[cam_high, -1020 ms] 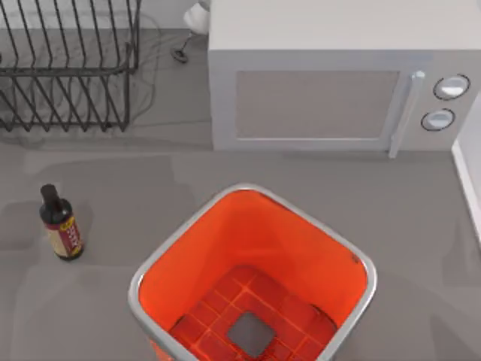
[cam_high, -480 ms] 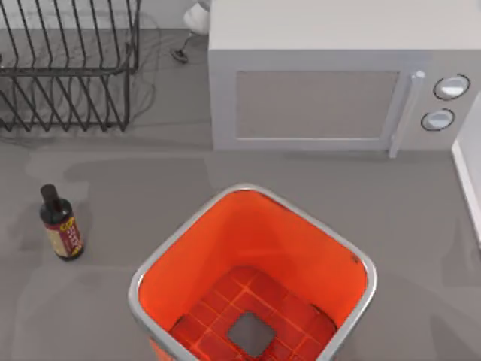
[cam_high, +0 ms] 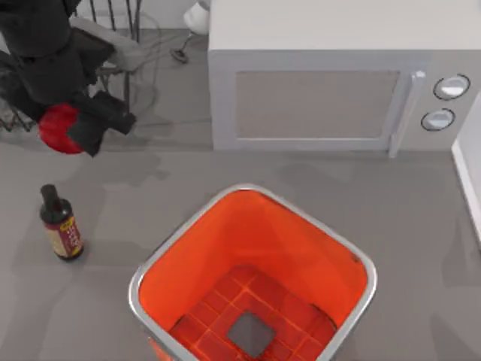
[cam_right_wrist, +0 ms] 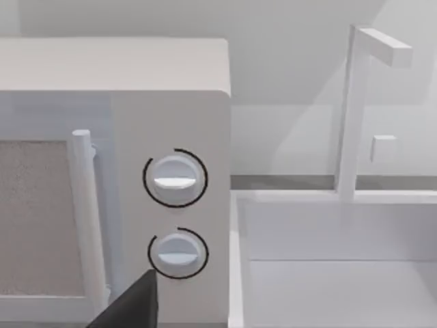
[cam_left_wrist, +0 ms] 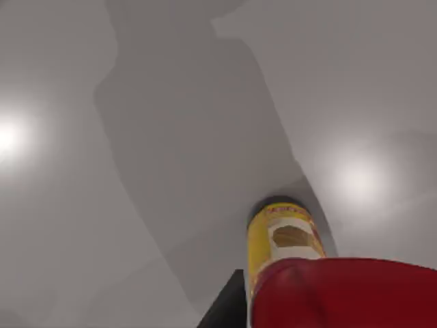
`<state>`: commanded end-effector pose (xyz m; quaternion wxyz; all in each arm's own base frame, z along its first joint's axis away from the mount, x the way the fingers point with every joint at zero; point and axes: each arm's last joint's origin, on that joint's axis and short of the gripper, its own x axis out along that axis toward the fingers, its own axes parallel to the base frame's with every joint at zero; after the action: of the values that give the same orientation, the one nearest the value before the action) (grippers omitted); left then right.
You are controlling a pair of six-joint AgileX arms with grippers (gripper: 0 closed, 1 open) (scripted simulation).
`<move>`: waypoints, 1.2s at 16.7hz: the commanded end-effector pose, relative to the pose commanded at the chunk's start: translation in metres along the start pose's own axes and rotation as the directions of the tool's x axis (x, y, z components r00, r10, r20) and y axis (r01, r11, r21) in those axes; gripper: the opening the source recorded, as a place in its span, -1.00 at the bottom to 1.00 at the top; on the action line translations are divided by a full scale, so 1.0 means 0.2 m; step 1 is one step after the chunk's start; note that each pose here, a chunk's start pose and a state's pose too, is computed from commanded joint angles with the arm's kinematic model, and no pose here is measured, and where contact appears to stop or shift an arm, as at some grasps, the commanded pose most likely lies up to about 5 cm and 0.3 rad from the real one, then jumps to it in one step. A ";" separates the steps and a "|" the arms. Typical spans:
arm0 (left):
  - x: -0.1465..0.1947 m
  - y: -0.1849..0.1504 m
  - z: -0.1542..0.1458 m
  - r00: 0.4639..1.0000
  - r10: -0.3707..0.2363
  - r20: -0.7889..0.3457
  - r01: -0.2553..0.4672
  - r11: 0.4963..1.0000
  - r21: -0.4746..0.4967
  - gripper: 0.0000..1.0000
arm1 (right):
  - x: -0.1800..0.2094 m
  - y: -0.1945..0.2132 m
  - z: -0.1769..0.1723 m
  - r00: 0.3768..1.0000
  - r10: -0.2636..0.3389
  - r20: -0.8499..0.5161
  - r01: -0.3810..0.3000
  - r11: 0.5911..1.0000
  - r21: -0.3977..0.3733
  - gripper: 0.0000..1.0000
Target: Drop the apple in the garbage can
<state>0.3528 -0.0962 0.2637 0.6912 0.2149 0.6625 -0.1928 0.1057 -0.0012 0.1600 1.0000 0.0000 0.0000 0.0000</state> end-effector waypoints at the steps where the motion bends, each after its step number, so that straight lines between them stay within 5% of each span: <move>1: 0.00 -0.17 0.03 1.000 0.001 -0.007 -0.001 0.992 0.124 -1.00 | 0.00 0.00 0.00 1.000 0.000 0.000 0.000 1.000 0.000 1.00; 3: -0.01 -0.52 0.05 1.000 0.009 -0.014 -0.003 0.930 0.369 -1.00 | 0.00 0.00 0.00 1.000 0.000 0.000 0.000 1.000 0.000 1.00; 6: -0.04 -0.97 -0.05 1.000 0.026 -0.003 -0.017 0.752 0.659 -1.00 | 0.00 0.00 0.00 1.000 0.000 0.000 0.000 1.000 0.000 1.00; 11: -0.09 -1.32 -0.24 0.998 0.042 0.038 -0.054 0.499 0.865 -1.00 | 0.00 0.00 0.00 1.000 0.000 0.000 0.000 1.000 0.000 1.00; 20: -0.04 -1.32 -0.24 0.997 0.052 0.051 -0.070 0.486 0.871 -1.00 | 0.00 0.00 0.00 1.000 0.000 0.000 0.000 1.000 0.000 1.00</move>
<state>0.1656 -0.2901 0.2600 0.4999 0.5565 0.4599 -0.4785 0.1057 -0.0012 0.1600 1.0000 0.0000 0.0000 0.0000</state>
